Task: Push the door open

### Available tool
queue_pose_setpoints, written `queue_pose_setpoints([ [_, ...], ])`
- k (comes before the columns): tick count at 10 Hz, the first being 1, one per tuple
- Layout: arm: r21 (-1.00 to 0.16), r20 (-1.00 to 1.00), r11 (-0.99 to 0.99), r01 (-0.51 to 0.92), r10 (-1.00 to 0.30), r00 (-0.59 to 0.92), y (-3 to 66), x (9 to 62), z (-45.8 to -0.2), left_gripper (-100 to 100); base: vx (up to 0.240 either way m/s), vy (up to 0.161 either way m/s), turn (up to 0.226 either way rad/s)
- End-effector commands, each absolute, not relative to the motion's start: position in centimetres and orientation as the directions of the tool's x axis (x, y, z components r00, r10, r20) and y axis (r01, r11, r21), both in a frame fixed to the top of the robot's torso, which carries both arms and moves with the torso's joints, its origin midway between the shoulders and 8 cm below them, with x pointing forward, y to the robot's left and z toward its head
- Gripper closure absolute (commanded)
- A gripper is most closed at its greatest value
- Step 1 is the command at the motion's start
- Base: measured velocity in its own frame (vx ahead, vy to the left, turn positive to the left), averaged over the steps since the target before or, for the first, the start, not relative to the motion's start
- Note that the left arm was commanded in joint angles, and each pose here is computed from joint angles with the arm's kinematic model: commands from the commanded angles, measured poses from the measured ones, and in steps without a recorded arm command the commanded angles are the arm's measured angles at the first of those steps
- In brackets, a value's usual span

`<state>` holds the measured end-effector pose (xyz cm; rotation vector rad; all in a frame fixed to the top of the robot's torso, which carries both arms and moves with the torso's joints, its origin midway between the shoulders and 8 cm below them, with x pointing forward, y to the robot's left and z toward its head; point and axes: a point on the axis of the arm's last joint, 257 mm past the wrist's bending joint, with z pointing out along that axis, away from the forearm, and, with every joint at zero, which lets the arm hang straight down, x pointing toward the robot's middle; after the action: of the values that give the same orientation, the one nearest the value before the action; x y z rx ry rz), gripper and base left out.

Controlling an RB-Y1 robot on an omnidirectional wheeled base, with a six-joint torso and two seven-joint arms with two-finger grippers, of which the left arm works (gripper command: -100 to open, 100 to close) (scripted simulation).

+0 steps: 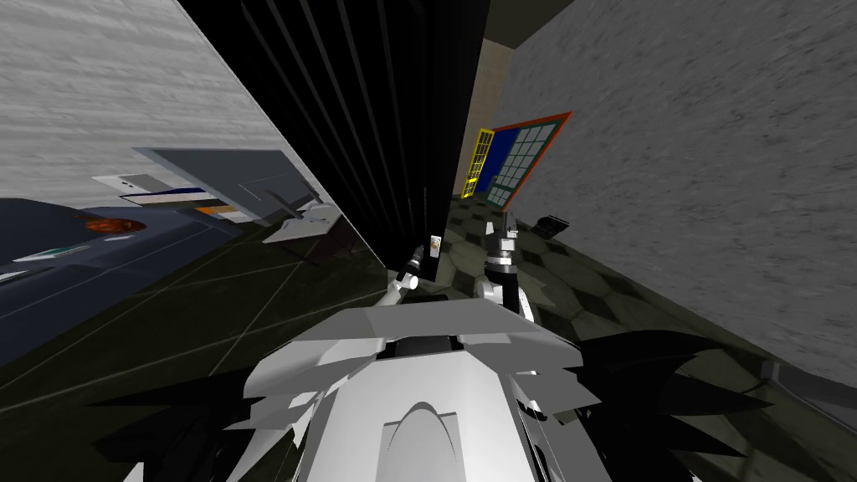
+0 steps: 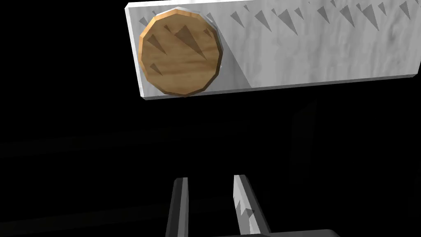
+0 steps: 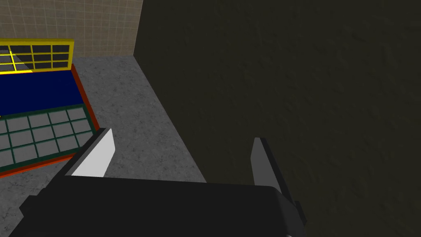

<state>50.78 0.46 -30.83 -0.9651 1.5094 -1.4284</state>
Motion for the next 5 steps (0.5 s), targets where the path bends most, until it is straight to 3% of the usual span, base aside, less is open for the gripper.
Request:
queue_pose_setpoints([
  [1, -0.998, -0.061, 0.063, 0.008, -0.919, -0.390, -0.7, 49.5, -30.9, -100, -0.046, 0.031, 0.198],
  [5, -0.999, -0.049, 0.051, 0.006, -0.889, -0.456, -4.4, 46.0, -30.9, -100, -0.047, 0.016, 0.190],
])
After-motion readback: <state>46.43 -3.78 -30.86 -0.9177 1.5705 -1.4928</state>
